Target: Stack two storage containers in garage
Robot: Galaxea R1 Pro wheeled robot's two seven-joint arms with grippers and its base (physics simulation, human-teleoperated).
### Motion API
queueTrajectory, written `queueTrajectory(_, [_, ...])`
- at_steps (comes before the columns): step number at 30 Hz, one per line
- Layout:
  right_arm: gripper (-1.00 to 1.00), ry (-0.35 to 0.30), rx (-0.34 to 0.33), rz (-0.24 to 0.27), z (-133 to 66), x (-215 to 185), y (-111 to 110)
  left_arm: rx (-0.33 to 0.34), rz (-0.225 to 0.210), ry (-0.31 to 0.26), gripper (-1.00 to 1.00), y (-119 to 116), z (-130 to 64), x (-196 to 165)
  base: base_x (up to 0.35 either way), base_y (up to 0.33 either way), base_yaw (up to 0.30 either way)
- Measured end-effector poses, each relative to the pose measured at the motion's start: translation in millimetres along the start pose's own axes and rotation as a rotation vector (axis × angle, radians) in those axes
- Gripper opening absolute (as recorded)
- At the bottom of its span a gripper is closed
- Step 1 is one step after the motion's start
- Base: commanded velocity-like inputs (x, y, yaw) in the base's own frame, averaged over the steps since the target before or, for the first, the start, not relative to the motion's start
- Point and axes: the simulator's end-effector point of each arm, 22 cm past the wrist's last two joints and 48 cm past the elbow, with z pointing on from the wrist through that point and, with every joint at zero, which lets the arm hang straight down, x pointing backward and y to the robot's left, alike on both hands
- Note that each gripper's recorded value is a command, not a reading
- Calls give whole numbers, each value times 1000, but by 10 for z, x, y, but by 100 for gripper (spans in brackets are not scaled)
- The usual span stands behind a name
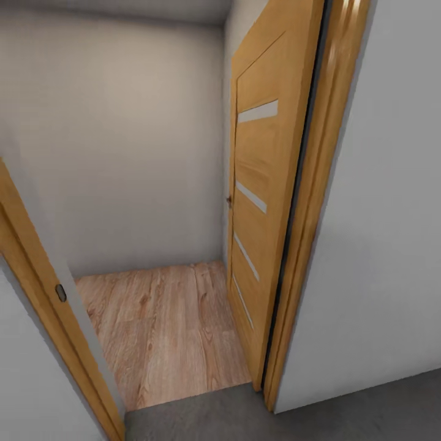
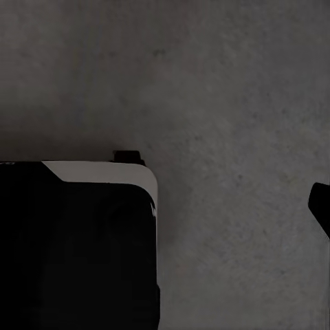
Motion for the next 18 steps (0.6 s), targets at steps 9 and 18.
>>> queueTrajectory(9, [100, 0, 0, 0, 0, 0, 0, 0, -1, 0, 100, 0, 0, -1, 0, 0, 269])
queueTrajectory(18, [100, 26, -99, -5, -13, 192, 172, 31, -1, 17, 100, -44, 3, 123, 0, 0, 268])
